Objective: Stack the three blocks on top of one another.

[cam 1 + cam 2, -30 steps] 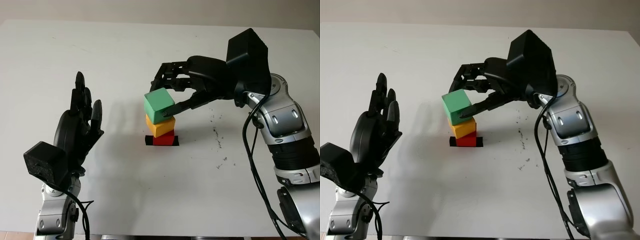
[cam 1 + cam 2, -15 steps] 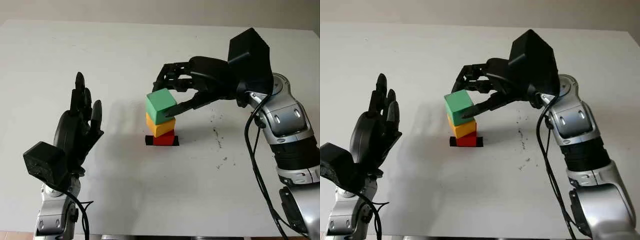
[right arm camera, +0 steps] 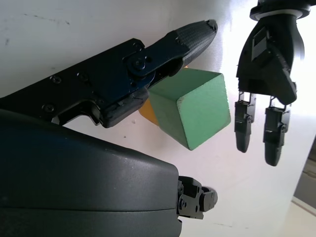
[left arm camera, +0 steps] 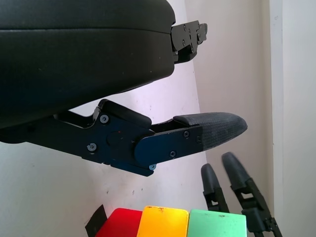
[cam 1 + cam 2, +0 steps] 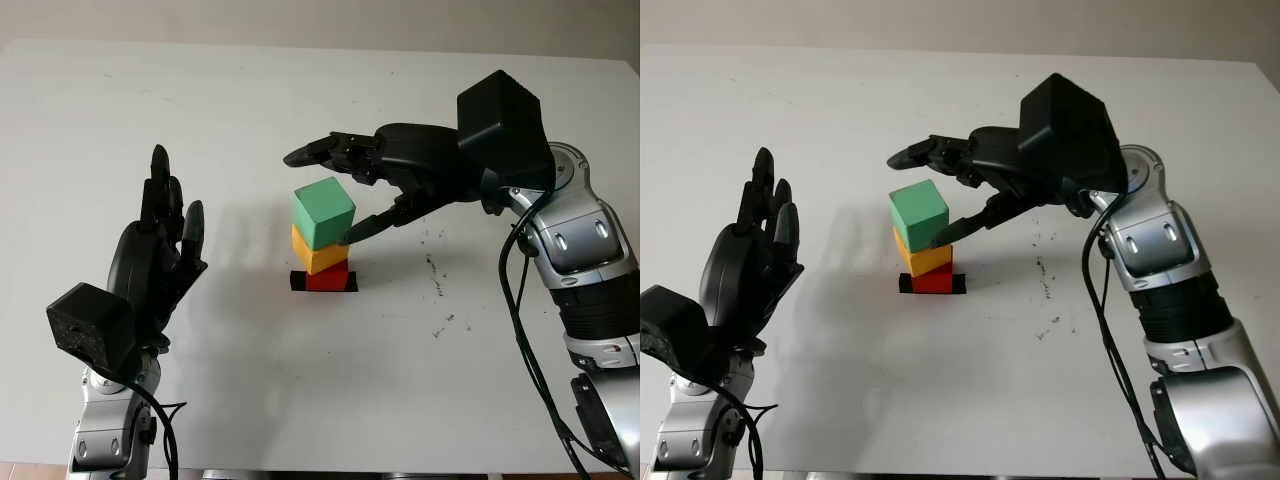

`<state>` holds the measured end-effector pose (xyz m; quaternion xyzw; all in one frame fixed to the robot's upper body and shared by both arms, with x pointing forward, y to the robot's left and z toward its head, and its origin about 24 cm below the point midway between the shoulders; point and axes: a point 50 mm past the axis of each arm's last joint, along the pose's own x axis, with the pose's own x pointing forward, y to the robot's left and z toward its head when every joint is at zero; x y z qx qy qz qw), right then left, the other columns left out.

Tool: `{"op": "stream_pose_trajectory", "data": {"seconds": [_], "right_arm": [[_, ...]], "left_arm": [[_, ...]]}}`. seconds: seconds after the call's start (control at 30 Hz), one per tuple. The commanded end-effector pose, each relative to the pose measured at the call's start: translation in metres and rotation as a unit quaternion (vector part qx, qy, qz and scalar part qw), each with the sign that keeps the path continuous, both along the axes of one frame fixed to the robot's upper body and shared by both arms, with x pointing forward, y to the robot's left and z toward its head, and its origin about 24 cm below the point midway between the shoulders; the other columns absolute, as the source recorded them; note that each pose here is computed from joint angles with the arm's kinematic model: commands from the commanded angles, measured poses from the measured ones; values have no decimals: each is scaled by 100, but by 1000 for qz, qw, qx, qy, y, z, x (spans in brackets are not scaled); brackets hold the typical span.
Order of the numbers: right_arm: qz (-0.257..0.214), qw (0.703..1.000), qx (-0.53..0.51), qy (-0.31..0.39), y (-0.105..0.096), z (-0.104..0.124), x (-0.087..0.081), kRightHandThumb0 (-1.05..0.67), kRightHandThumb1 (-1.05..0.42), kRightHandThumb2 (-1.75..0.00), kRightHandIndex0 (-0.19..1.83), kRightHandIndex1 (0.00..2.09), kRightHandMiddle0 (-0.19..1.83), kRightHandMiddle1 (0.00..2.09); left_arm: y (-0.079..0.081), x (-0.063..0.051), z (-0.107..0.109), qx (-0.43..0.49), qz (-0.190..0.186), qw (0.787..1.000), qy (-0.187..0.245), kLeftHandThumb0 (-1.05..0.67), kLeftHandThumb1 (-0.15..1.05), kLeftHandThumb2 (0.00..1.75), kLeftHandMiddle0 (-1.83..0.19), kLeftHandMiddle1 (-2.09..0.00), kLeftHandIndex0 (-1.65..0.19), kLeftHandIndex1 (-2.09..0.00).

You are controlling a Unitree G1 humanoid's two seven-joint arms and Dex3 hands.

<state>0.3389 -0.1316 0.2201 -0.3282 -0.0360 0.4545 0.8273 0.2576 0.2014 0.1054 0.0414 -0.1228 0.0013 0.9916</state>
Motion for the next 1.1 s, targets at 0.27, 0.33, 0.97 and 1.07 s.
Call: {"op": "stream_pose_trajectory", "data": {"seconds": [0.27,0.33,0.97,1.07], "right_arm": [[-21,994,96,-51,-13,8,-9,-101,-90,-7,-19,0,-19,0],[-51,985,152,-57,-21,6,-10,-100,-96,-9,-19,0,-19,0],[-327,874,355,-54,-50,-74,-35,-76,-105,-73,-19,0,-19,0],[-340,868,359,-39,-47,-85,-39,-74,-105,-73,-19,0,-19,0]], "left_arm": [[1,-3,2,4,3,1000,-3,-70,105,61,19,0,19,0],[0,-3,2,3,5,1000,-4,-70,105,61,19,0,19,0],[5,0,0,3,7,1000,-5,-71,105,62,19,0,19,0],[5,1,0,3,9,1000,-5,-71,105,62,19,0,19,0]]}}
